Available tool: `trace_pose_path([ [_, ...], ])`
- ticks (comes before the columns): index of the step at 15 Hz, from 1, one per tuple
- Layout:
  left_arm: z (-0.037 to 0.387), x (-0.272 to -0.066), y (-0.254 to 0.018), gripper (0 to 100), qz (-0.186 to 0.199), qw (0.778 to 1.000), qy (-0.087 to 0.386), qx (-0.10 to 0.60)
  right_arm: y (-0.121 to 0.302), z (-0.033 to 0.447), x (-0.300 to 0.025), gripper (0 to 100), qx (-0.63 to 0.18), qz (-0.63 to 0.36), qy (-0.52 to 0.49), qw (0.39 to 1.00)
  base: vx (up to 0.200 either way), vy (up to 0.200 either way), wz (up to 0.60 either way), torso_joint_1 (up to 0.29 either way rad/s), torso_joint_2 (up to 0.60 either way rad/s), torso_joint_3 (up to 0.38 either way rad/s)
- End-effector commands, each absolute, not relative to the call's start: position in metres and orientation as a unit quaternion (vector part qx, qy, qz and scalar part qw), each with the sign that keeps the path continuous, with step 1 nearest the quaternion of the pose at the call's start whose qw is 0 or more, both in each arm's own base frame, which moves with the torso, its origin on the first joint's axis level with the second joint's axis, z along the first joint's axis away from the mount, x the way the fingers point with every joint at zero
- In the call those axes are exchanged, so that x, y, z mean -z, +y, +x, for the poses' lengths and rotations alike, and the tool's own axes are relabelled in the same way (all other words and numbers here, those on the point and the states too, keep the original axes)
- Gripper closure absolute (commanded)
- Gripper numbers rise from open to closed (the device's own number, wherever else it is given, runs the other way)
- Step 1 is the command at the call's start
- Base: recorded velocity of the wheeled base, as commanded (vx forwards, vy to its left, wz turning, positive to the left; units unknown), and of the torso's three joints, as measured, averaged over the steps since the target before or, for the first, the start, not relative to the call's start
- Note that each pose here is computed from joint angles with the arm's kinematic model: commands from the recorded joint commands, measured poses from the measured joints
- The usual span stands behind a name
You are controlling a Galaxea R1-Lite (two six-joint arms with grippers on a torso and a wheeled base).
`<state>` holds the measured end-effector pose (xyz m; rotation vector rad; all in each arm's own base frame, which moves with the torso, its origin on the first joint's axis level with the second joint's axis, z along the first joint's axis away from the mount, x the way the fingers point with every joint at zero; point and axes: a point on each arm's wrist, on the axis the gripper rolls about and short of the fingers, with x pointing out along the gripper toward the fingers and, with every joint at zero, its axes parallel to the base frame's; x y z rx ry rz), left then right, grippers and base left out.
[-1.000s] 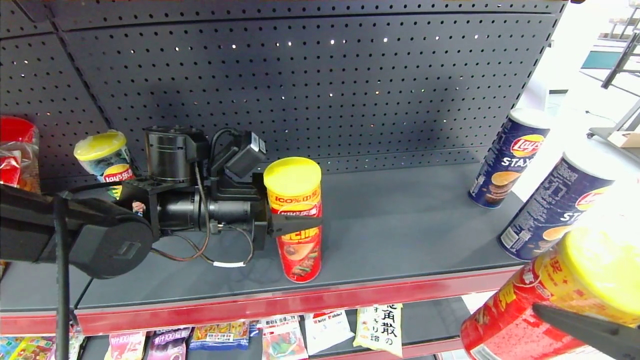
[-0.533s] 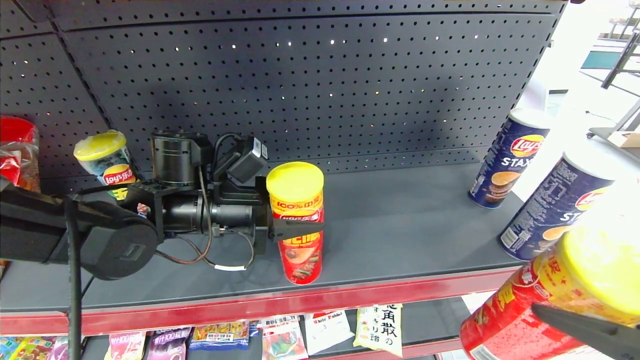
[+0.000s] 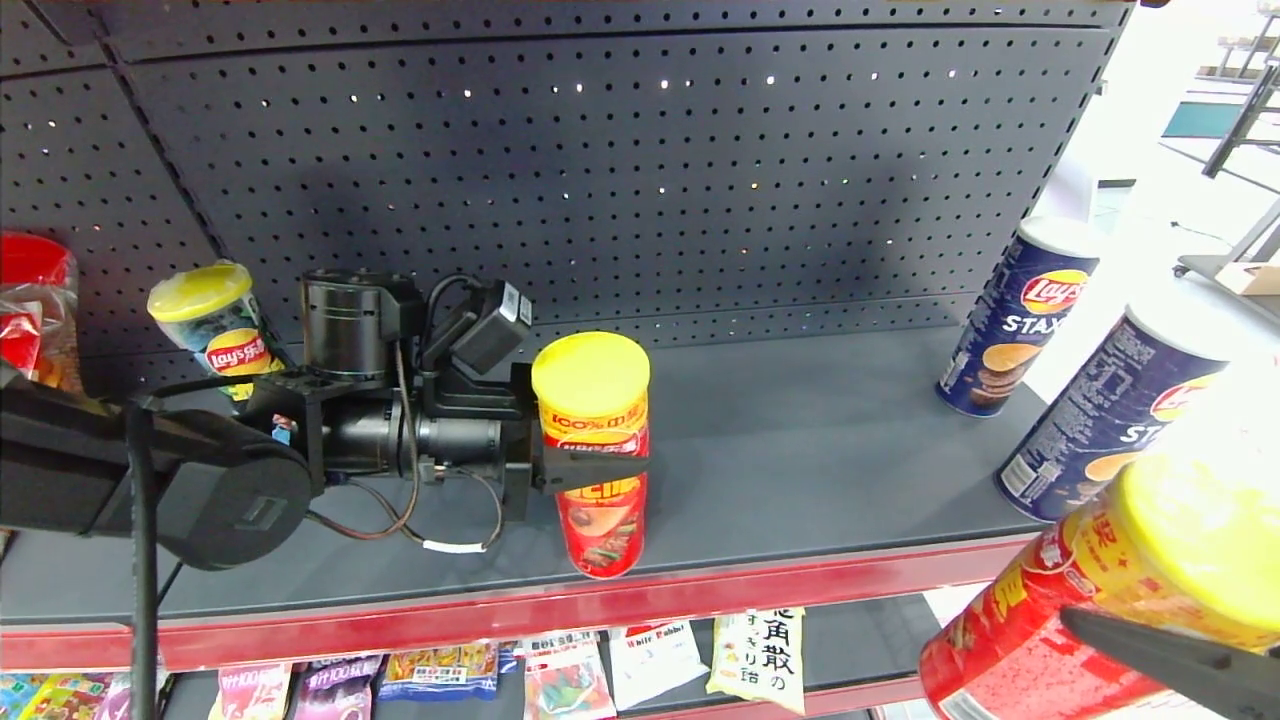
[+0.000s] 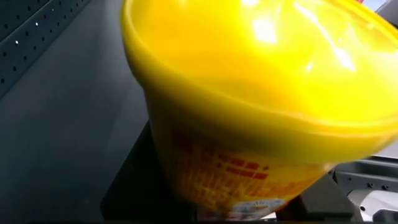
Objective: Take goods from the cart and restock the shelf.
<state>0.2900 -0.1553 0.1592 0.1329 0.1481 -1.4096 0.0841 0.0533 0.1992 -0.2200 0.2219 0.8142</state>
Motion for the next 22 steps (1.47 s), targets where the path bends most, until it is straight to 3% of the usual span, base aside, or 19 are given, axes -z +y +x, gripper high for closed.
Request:
trace_pose_path([
  [1,0.290,-0.158,-0.155,100,0.060,0.758,0.073,0.646,0.053,0.084,-0.199,100,-0.395,-0.107,0.108,0.906,0.000,0.000,0.00,0.000,0.00,0.000],
  [3,0.287,-0.152,-0.154,100,0.058,0.758,0.082,0.645,0.053,0.084,-0.199,100,-0.395,-0.106,0.109,0.906,0.000,0.000,0.00,0.000,0.00,0.000],
  [4,0.287,-0.151,-0.153,0,0.058,0.759,0.085,0.643,0.053,0.084,-0.199,100,-0.395,-0.107,0.108,0.906,0.000,0.000,0.00,0.000,0.00,0.000],
  [8,0.286,-0.152,-0.151,0,0.055,0.762,0.087,0.640,0.057,0.090,-0.204,100,-0.396,-0.107,0.109,0.906,0.000,0.000,0.00,0.000,0.00,0.000],
  [12,0.267,-0.150,-0.129,0,0.051,0.774,0.100,0.623,0.077,0.126,-0.226,100,-0.401,-0.107,0.112,0.903,0.000,0.000,0.00,0.000,0.00,0.000],
  [19,0.213,-0.144,-0.064,0,0.037,0.828,0.126,0.546,0.132,0.212,-0.231,100,-0.414,-0.110,0.140,0.893,0.000,0.000,0.00,0.000,0.00,0.000],
  [20,0.209,-0.145,-0.055,0,0.040,0.843,0.124,0.522,0.142,0.227,-0.232,100,-0.415,-0.108,0.138,0.893,0.000,0.000,0.00,0.000,0.00,0.000],
  [21,0.209,-0.145,-0.055,0,0.040,0.843,0.124,0.522,0.142,0.227,-0.232,100,-0.415,-0.108,0.138,0.893,0.000,0.000,0.00,0.000,0.00,0.000],
  [22,0.202,-0.147,-0.047,0,0.052,0.874,0.129,0.466,0.171,0.260,-0.230,100,-0.428,-0.108,0.139,0.886,0.000,0.000,0.00,0.000,0.00,0.000],
])
